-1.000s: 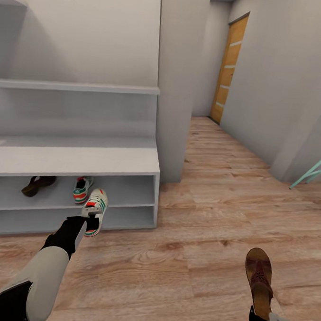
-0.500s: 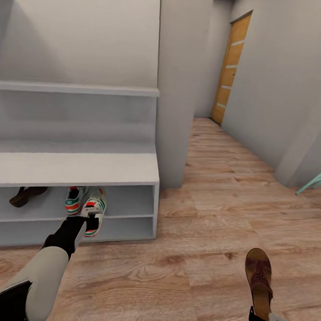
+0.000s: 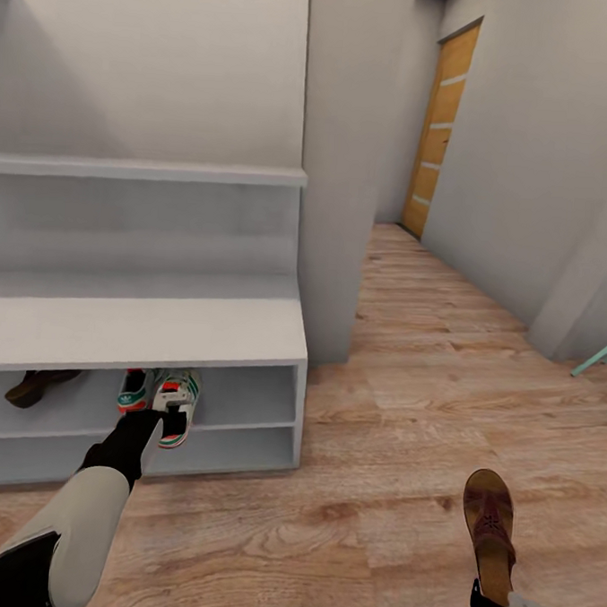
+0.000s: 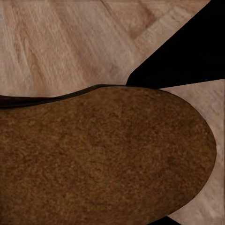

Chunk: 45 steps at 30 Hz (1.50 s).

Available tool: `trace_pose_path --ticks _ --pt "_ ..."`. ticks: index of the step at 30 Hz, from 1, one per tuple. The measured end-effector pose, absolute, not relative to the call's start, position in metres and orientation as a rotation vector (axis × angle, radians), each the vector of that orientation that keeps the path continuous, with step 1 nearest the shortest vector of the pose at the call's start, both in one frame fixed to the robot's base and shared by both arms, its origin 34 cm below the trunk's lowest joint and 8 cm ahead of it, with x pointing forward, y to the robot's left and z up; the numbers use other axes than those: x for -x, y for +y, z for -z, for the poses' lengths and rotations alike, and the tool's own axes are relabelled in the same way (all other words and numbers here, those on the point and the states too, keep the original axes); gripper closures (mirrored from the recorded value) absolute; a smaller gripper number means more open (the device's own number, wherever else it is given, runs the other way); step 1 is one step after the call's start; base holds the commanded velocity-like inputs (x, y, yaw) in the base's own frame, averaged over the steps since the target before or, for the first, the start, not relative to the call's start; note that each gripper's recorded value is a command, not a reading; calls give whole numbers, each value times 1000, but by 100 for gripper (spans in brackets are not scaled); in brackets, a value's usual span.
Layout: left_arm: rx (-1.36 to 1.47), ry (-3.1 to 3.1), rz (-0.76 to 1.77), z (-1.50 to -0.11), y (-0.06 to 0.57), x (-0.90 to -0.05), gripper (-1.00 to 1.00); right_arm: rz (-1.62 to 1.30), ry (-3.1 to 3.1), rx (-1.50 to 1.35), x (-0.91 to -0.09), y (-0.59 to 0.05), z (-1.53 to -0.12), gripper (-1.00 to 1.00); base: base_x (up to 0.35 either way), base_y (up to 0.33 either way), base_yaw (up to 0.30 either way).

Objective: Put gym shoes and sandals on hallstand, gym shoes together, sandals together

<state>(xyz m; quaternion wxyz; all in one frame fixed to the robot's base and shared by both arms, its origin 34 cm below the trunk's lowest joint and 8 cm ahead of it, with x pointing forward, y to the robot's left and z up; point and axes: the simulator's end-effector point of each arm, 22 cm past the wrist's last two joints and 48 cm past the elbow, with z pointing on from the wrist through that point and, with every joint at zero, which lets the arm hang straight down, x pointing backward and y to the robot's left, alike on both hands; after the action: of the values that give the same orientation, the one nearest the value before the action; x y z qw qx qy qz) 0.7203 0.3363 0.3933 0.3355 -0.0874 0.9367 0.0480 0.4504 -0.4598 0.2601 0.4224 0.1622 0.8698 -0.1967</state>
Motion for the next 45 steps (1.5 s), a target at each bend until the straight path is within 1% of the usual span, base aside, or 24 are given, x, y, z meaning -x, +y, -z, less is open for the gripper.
trace_pose_path --ticks 5,24,29,45 --pt "228 2444 -125 -393 336 -720 100 493 2177 -406 -451 -460 -260 100 91 69 0" --pt "227 2487 -138 -363 339 -714 100 507 2222 -398 -439 -460 -242 100 6 2 0" --pt "221 2443 -145 -368 341 -721 100 507 2223 -398 -438 -460 -242 100 220 74 0" --pt "221 2433 -146 -368 342 -722 100 507 2223 -398 -438 -460 -242 100 84 39 0"
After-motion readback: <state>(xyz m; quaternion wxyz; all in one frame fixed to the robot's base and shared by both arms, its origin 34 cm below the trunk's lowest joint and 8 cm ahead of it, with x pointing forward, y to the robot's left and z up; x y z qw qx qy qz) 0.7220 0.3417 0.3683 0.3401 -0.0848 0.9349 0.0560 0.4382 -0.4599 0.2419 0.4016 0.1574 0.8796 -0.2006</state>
